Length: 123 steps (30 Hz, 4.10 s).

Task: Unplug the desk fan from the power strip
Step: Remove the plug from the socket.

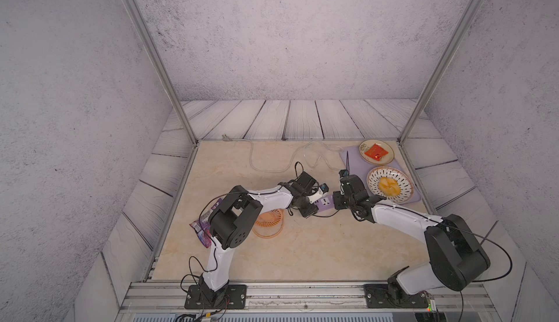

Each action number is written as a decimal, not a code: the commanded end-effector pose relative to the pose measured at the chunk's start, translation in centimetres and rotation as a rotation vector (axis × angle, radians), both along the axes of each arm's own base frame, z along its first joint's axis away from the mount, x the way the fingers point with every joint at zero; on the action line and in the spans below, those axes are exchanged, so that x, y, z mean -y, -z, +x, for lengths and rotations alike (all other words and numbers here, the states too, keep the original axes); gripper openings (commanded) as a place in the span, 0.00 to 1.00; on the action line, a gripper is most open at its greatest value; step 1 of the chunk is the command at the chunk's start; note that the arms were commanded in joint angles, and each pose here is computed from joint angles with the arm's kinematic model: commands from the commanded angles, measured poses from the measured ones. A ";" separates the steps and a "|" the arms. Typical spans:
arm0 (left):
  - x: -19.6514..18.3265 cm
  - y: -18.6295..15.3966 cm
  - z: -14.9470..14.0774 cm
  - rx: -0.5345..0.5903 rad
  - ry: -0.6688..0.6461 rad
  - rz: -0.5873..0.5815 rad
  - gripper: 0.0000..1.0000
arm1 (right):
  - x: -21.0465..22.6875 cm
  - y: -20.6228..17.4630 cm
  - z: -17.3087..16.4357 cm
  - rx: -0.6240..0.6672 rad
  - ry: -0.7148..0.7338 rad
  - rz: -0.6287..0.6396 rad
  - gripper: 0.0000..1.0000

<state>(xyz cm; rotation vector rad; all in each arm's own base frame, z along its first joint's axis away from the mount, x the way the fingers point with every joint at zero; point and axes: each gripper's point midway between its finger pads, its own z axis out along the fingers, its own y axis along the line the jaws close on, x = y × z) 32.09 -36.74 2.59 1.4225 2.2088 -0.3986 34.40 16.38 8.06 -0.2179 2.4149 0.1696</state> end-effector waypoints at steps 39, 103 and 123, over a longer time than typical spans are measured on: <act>0.0 0.5 0.8 -0.005 -0.065 -0.021 0.00 | -0.9 0.9 -1.1 -0.203 0.022 0.109 0.09; 0.2 0.9 0.8 -0.009 -0.065 -0.017 0.00 | -3.4 -0.7 -0.3 -0.215 -0.077 0.067 0.09; 0.1 0.8 0.8 -0.005 -0.063 -0.017 0.00 | -2.3 -0.6 -0.2 -0.233 -0.033 0.008 0.09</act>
